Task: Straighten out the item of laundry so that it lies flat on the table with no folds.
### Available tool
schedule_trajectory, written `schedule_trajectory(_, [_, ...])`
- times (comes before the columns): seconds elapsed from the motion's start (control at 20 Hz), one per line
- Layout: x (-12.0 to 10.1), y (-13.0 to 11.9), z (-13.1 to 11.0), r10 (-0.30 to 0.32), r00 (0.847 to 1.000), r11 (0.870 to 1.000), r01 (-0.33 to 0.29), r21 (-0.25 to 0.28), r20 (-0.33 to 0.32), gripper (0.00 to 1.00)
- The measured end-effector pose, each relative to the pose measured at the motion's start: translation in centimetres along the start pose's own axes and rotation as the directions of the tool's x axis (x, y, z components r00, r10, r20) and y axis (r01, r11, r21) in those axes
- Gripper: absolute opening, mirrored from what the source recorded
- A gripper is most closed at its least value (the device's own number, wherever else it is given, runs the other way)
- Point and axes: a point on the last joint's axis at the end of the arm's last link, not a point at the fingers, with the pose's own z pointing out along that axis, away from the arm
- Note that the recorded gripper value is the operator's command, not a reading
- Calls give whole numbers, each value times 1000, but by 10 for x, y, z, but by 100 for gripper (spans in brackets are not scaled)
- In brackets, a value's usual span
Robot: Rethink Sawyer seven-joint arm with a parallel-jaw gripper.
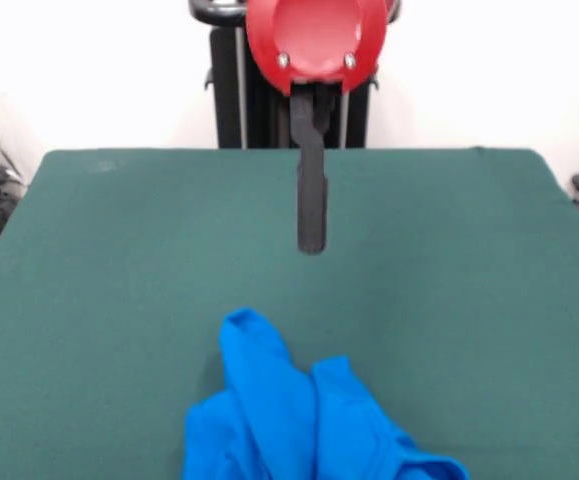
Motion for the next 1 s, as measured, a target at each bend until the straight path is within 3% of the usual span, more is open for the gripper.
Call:
schedule_trajectory(0.15, [4, -8, 9, -22, 1000, 1000, 21, 17, 15, 100])
schedule_trajectory(0.35, [23, -30, 22, -73, 997, 991, 69, 115, 29, 100])
schedule_trajectory(0.55, [34, -40, 22, -90, 996, 980, 84, 178, 25, 100])
schedule_trajectory(0.8, [39, -39, 35, -101, 994, 976, 93, 195, 29, 100])
schedule_trajectory(1.0, [31, -37, 65, -136, 988, 975, 119, 190, 80, 100])
